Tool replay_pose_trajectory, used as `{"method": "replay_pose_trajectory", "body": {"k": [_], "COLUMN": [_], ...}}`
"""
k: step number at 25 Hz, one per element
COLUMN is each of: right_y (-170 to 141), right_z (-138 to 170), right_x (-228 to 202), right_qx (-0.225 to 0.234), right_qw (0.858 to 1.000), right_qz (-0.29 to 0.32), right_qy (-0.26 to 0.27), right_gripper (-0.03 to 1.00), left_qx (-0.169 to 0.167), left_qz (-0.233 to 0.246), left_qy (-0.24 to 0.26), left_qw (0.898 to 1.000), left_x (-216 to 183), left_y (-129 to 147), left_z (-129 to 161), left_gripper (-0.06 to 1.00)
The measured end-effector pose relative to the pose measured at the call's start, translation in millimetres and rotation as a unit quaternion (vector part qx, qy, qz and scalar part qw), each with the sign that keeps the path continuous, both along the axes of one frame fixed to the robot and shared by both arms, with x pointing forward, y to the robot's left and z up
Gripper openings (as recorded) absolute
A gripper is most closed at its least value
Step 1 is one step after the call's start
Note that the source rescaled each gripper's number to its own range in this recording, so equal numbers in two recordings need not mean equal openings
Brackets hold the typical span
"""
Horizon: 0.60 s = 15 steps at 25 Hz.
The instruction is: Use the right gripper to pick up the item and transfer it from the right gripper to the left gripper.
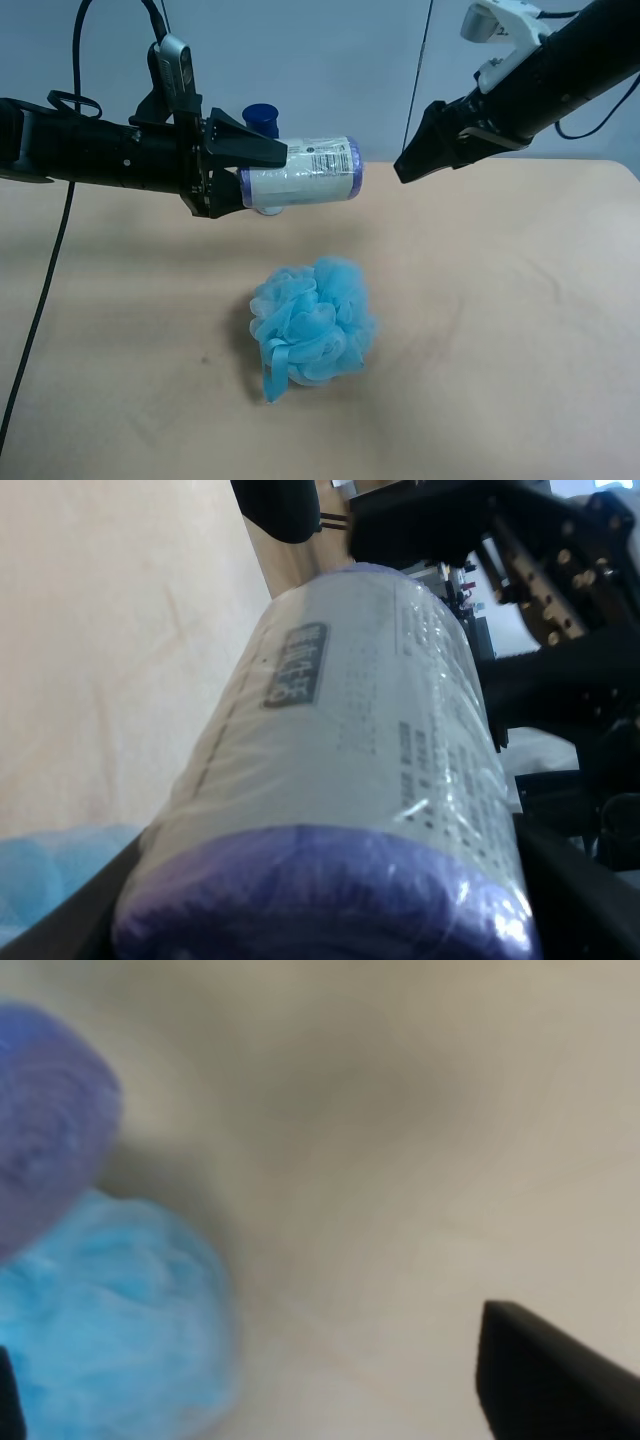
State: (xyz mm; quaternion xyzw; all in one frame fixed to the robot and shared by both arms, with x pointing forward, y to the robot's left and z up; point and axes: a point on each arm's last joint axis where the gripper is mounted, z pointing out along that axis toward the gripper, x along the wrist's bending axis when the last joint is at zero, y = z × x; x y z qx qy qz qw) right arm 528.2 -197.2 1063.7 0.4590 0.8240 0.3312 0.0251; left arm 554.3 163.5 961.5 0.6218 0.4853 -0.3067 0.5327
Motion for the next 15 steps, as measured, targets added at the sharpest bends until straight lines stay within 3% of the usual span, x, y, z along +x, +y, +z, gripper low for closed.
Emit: {"method": "replay_pose_trajectory", "body": {"k": [5,11,15], "right_y": [-16.9,-38.8,-49.8], "right_z": [20.0,43.7,56.1], "right_x": [-13.5,-32.3,-51.0], "right_qx": [-0.073,-0.150,-0.184], "right_qw": [0.996,0.982,0.974], "right_qz": [-0.026,-0.077,-0.095], "right_qy": [-0.045,-0.089,-0.087], "right_gripper": [0.66,0.68,0.89], "left_qx": [0.004,0.004,0.005], "left_qz": [-0.004,-0.004,-0.005], "left_qy": [-0.001,-0.001,-0.001], "left_qw": [1.000,1.000,1.000], "left_x": [-0.7,-0.7,-0.9], "left_y": [0.1,0.1,0.1], "left_z": [-0.6,-0.7,-0.8], "left_gripper": [0.02,0.01,0.01]}}
